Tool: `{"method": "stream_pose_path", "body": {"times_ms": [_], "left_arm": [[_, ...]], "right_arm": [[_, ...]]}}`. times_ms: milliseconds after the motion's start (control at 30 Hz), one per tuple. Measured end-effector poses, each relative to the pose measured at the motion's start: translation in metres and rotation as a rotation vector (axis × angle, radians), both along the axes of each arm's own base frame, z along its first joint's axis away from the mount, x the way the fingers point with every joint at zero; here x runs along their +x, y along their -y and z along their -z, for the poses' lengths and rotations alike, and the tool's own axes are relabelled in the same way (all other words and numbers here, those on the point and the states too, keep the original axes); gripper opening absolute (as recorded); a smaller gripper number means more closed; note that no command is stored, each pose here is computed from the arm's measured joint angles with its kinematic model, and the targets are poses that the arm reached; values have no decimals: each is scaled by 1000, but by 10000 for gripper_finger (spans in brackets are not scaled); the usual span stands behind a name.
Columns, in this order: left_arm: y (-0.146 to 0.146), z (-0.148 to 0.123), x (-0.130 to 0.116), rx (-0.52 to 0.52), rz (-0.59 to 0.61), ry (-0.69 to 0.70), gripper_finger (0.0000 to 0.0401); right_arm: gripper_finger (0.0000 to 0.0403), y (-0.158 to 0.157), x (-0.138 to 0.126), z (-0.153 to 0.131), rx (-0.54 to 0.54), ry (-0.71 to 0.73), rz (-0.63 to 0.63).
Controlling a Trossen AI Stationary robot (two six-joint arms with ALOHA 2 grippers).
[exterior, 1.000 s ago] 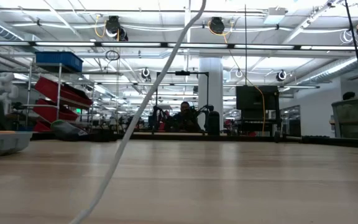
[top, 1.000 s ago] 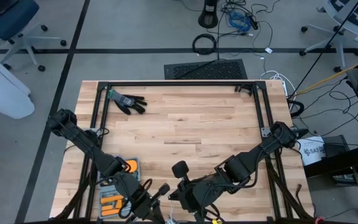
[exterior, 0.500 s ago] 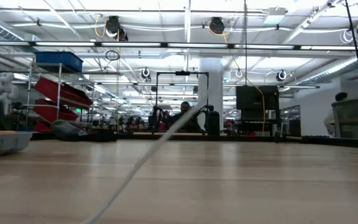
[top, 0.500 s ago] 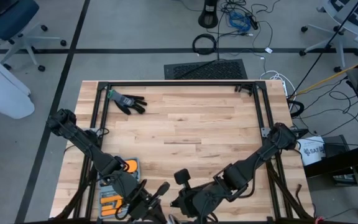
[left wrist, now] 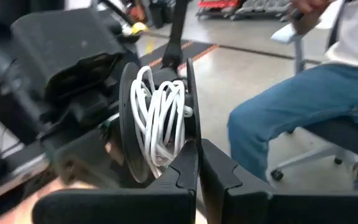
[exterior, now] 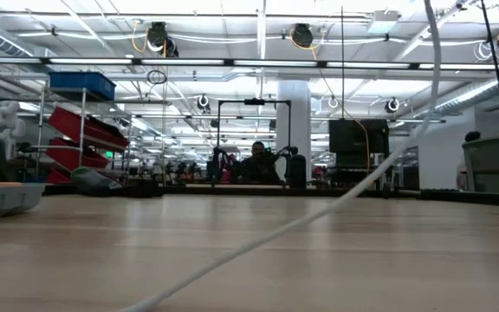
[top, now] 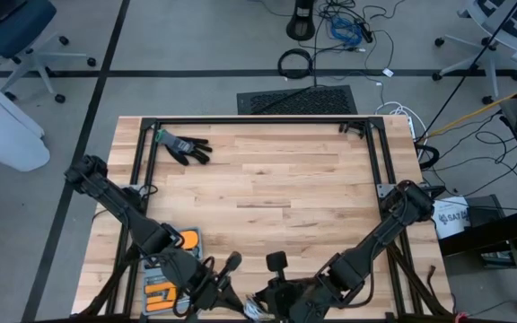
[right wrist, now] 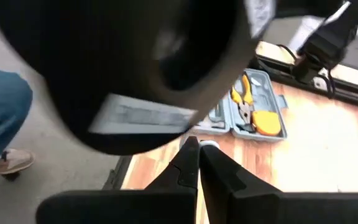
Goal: Coil cords
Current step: Coil the white cable wire into the spool
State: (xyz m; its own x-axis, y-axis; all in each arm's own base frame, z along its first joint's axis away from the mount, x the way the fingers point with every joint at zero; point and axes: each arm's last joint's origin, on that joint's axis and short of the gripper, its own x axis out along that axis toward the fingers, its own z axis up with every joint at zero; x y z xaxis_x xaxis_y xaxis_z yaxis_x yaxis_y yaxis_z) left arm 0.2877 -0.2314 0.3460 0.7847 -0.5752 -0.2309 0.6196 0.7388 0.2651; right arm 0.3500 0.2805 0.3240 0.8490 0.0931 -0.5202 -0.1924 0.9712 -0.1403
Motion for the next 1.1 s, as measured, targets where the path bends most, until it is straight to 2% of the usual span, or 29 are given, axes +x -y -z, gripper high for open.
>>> {"method": "stream_pose_path", "body": {"times_ms": [267,533,667,933,1100], "left_arm": [[-6,4,-3,-10,-139,-95,6],[-7,4,-3,-19,-170,-110,6],[-8,5,-3,-14,-177,-112,6],[-13,5,-1,12,-263,-103,6],[-28,4,5,33,-328,-115,6]], "right_arm": [[5,-6,-9,12,-9,17,128],[70,-10,-14,13,5,36,186],[95,-10,-23,17,-36,17,253],[128,-6,-41,4,-35,-9,263],[137,3,-52,-3,-60,-43,279]]}}
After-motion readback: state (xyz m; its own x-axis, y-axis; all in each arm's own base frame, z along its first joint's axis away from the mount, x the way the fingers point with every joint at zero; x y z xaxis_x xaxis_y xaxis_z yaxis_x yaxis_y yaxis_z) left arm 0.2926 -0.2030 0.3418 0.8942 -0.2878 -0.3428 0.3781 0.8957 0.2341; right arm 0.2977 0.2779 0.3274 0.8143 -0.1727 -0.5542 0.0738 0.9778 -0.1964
